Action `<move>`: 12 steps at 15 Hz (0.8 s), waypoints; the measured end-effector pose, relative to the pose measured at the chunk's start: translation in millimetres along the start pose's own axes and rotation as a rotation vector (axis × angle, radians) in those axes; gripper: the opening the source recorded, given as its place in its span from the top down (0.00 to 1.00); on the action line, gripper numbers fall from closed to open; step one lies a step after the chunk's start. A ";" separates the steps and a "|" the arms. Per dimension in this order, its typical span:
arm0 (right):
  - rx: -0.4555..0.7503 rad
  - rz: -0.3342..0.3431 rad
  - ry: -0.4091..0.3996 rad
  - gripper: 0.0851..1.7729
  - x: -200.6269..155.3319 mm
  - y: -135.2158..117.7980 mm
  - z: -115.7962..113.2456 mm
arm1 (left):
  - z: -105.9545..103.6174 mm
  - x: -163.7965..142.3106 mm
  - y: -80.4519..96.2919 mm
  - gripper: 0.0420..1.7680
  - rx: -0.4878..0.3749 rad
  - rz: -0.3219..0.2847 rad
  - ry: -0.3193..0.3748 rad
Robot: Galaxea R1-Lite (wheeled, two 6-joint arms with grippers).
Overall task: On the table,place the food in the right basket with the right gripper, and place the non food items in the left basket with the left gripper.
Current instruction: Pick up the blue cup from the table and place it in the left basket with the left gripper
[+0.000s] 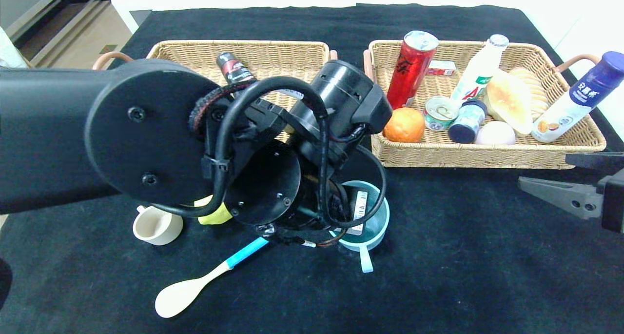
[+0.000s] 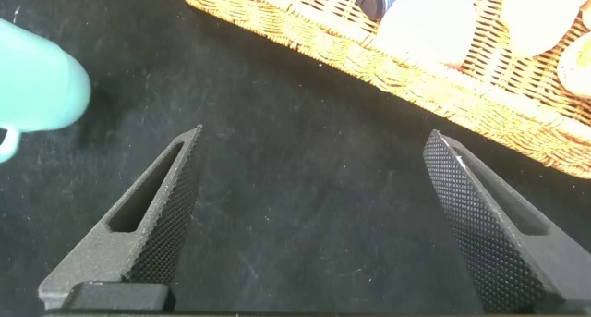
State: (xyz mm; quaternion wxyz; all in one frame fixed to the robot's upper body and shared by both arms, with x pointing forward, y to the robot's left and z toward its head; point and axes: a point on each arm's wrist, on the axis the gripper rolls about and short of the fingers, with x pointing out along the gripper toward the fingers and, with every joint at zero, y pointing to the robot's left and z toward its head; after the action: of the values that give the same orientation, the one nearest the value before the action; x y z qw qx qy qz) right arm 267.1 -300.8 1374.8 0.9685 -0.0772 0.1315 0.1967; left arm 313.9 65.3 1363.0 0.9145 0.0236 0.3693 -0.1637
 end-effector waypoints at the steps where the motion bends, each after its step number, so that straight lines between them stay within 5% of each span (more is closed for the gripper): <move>1: 0.000 0.000 0.000 0.04 0.0 0.0 0.0 | 0.5 -2.5 0.8 0.92 -0.001 -0.002 -0.004; 12: -0.033 0.007 0.006 0.04 1.5 0.3 -2.1 | 15.6 -64.7 23.6 0.92 -0.015 -0.054 -0.142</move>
State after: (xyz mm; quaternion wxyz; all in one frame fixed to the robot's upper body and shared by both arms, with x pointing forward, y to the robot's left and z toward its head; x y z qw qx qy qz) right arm 267.8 -300.4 1372.3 0.9660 -0.0936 0.1315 0.2019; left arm 288.2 103.3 1416.8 0.9338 -0.0047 0.3051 -0.1868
